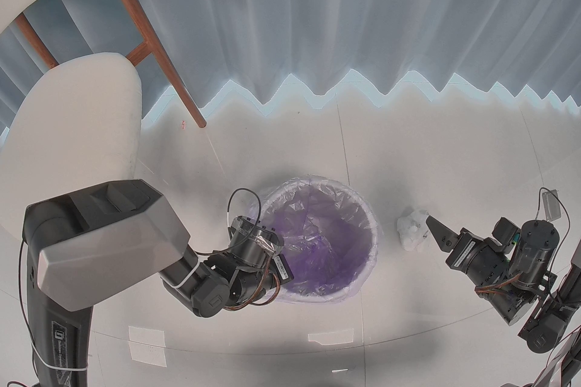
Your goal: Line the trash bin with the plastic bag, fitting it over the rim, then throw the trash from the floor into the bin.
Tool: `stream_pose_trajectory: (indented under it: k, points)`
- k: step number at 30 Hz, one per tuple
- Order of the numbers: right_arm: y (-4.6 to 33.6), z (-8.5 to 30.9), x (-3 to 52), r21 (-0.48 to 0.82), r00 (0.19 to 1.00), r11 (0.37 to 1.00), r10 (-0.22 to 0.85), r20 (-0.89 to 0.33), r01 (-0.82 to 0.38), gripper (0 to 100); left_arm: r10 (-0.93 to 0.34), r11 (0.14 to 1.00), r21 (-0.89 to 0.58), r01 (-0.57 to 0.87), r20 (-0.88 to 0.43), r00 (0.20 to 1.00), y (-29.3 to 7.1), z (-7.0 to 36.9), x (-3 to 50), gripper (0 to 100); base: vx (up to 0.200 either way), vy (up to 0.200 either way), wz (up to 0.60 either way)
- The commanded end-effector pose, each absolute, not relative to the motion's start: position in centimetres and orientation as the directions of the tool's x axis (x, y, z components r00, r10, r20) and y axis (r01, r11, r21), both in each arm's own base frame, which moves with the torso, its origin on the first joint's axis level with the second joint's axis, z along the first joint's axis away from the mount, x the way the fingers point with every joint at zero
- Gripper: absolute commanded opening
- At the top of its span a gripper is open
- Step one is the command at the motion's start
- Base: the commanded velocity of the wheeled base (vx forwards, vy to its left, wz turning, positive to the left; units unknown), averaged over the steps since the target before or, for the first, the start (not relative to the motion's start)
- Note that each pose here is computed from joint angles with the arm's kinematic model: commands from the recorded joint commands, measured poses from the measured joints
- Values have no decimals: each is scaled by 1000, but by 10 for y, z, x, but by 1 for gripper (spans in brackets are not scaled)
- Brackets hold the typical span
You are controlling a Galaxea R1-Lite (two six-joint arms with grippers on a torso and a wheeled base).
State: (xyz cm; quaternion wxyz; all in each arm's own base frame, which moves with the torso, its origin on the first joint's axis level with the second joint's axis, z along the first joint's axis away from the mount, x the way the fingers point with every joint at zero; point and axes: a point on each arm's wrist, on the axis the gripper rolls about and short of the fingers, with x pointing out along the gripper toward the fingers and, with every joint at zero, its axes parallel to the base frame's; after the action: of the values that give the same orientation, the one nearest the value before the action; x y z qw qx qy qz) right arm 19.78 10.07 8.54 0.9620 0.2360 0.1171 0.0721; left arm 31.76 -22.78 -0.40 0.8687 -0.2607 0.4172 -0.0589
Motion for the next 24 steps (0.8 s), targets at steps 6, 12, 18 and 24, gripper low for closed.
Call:
stream_pose_trajectory:
  k: [6, 12, 18, 24]
  points:
    - [93, 77, 193, 485, 955, 874, 175, -240, -38, 100, -288, 828, -540, -152, -641, 711, -191, 30, 334, 0, 0, 0, 0]
    - [89, 70, 182, 481, 924, 874, 237, -301, -68, 100, -291, 817, -566, -112, -573, 766, -174, 64, 337, 0, 0, 0, 0]
    - [94, 56, 190, 474, 865, 863, 367, -343, -178, 100, -417, 761, -648, 12, -475, 775, -170, 119, 315, 0, 0, 0, 0]
    - [102, 53, 214, 495, 865, 844, 394, -311, -206, 100, -450, 753, -657, 41, -469, 760, -165, 143, 291, 0, 0, 0, 0]
